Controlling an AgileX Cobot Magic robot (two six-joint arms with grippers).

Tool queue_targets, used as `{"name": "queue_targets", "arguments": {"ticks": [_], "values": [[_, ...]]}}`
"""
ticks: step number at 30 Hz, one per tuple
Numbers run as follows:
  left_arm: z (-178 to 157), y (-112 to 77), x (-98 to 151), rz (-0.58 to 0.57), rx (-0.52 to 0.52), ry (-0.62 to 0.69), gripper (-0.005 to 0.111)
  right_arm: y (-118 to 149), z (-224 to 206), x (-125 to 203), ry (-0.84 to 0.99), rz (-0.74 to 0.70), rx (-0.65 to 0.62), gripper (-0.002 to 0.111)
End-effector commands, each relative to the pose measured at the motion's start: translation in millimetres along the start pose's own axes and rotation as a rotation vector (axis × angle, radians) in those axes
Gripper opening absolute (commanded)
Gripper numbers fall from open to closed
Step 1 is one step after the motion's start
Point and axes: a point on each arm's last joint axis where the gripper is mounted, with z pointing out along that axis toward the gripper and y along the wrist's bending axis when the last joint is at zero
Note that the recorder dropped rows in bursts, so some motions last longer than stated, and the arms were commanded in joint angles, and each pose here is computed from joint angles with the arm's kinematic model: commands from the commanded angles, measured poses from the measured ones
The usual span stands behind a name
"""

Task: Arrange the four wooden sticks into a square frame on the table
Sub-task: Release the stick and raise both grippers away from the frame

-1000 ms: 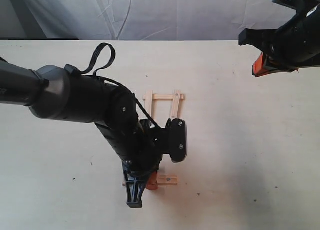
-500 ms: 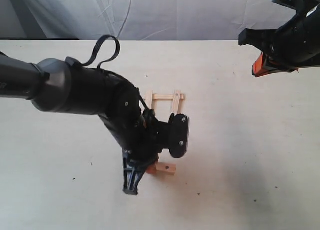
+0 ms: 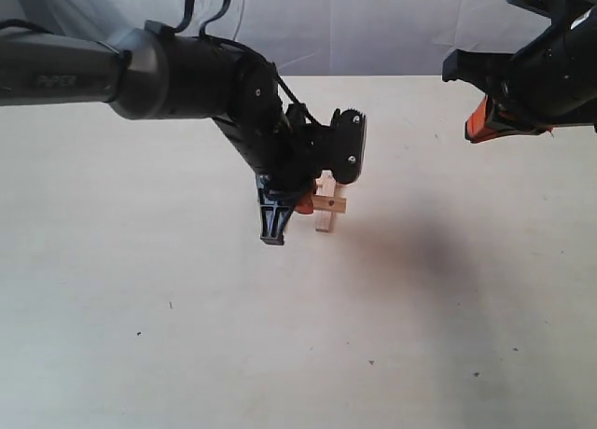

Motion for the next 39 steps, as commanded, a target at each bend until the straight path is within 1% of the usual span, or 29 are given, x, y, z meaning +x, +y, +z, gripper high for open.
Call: {"name": "queue_targets", "arguments": {"ticks": [1,5,15,17,19,20,21,22,23,24,25,26,27,29,31,33,35,37,39], "values": [[25.2,4.9,9.3,-0.006,-0.008,0.003,0.000,-1.5,-0.6,0.8,0.004,-0.005,-0.001,0.000],[37.5,1.0,12.6,-0.008,0.018,0.017,0.000,-1.3,-0.6,0.8,0.004,-0.010,-0.003,0.000],[38.4,1.8,11.7,-0.023,0.008,0.006,0.000,-1.1,-0.6,0.7,0.002,-0.009,-0.006,0.000],[38.4,1.9,11.9,-0.020,0.007,0.008,0.011,-1.1,-0.6,0.7,0.002,-0.018,-0.006,0.000],[33.8,2.8,10.8,-0.020,0.007,0.006,0.034,-0.4,-0.6,0.6,0.002,-0.024,-0.013,0.000],[32.0,2.4,10.7,-0.020,0.014,0.008,0.041,-0.4,-0.6,0.5,0.000,-0.024,-0.013,0.000],[29.1,2.2,10.3,-0.021,0.020,0.009,0.045,-0.4,-0.6,0.5,0.000,-0.024,-0.013,0.000],[23.1,3.0,9.2,-0.028,0.018,0.008,0.046,-0.4,-0.6,0.0,-0.006,-0.024,-0.013,0.000],[11.0,5.3,6.6,-0.059,0.010,0.002,0.045,-0.4,-0.6,-0.4,-0.010,-0.033,-0.013,0.000],[-1.8,8.2,4.0,-0.099,-0.012,-0.008,0.044,-0.4,-0.6,-0.4,-0.010,-0.045,-0.013,0.000],[-23.1,12.7,0.7,-0.187,-0.053,-0.021,0.040,-0.4,-0.6,-0.4,-0.010,-0.076,-0.012,0.000],[-42.0,17.6,2.6,-0.296,-0.091,-0.023,0.033,-0.4,-0.6,-0.4,-0.010,-0.104,-0.012,0.000],[-68.6,22.6,8.5,-0.420,-0.130,-0.021,0.024,-0.4,-0.6,-0.4,-0.010,-0.110,-0.012,0.000],[-100.6,26.1,21.4,-0.587,-0.151,-0.015,0.012,0.1,-0.5,-0.2,-0.010,-0.128,-0.013,0.000],[-128.3,26.7,36.8,-0.739,-0.151,-0.008,0.000,2.3,0.3,1.1,-0.004,-0.165,-0.010,0.000],[-150.8,25.5,55.6,-0.860,-0.144,0.024,0.000,8.6,0.7,4.2,0.004,-0.222,-0.006,0.000],[-173.3,21.2,78.6,-1.004,-0.152,0.049,0.000,15.1,-2.3,10.2,0.026,-0.315,0.024,0.000],[-193.5,14.5,100.3,-1.127,-0.188,0.034,0.000,20.2,-8.6,16.8,0.041,-0.376,0.053,0.000],[-211.4,2.3,116.1,-1.214,-0.233,-0.008,0.000,22.9,-17.5,22.6,0.010,-0.378,0.062,0.000]]}}
